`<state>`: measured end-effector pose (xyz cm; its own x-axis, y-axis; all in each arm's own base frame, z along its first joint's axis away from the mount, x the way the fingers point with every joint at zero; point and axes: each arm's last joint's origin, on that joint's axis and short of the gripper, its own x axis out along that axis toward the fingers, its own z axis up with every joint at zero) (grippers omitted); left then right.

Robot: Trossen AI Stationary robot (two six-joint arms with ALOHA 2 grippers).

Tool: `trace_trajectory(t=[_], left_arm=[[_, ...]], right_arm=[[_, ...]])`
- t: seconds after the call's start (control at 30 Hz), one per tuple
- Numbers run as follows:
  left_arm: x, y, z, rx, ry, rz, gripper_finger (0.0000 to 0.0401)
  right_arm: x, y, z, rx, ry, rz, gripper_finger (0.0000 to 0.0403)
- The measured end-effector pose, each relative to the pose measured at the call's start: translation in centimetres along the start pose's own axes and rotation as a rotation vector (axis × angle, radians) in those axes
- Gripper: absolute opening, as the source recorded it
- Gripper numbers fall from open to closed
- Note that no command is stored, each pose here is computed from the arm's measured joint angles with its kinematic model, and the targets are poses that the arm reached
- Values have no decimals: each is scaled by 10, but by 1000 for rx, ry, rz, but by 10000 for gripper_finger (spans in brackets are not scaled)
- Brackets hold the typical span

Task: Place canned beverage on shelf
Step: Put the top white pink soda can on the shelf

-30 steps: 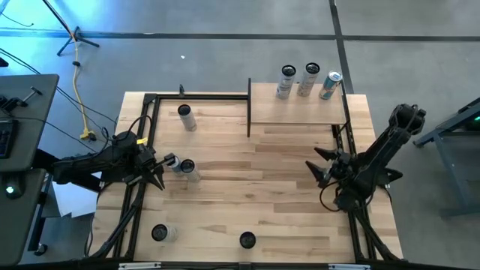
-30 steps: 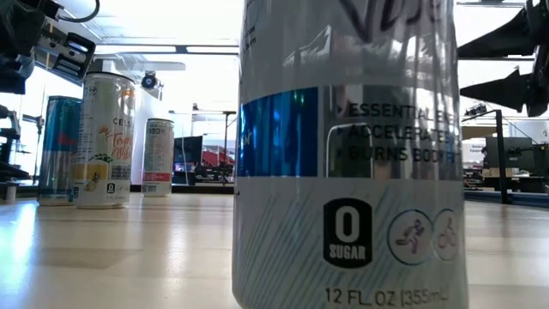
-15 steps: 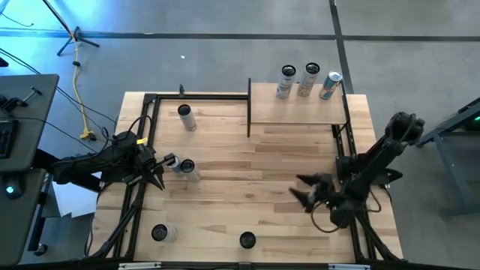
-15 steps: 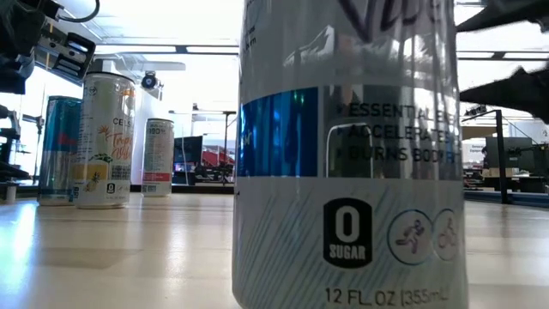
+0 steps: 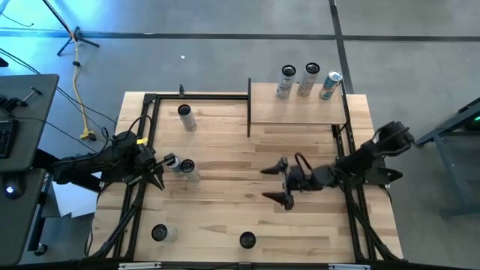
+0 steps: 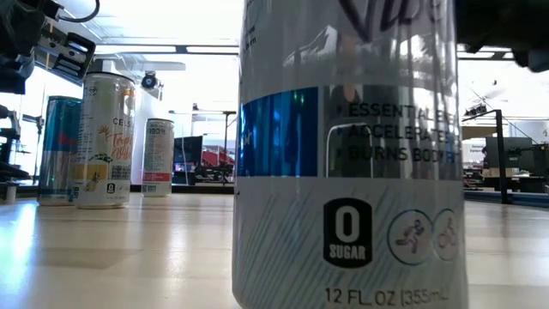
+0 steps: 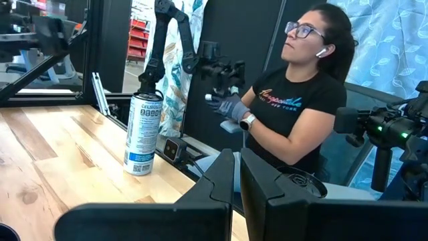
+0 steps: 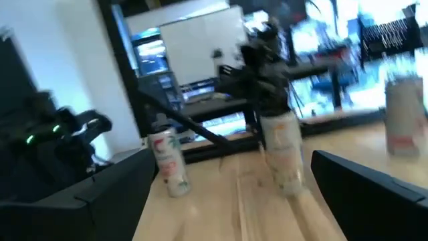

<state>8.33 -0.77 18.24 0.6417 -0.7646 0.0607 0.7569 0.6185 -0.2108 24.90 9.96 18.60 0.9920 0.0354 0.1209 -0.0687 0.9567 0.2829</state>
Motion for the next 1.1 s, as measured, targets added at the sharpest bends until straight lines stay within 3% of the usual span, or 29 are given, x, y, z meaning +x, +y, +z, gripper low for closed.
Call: trace_trajectory(t=[0.17,0.33,0.4,0.6,0.83,1.1], left_arm=[[0,0,0,0,0,0,3],[0,0,0,0,0,0,3],[0,0,0,0,0,0,3],[0,0,0,0,0,0,3],[0,0,0,0,0,0,3],[0,0,0,0,0,0,3]], right_arm=[[5,-15,-1,225,18,-63,389],[6,-22,-1,343,20,-97,389],[7,-23,-1,312,19,-101,389],[5,-27,9,-9,60,-73,389],[-15,-36,55,-37,69,-95,389],[-41,-33,86,-76,32,-88,389]])
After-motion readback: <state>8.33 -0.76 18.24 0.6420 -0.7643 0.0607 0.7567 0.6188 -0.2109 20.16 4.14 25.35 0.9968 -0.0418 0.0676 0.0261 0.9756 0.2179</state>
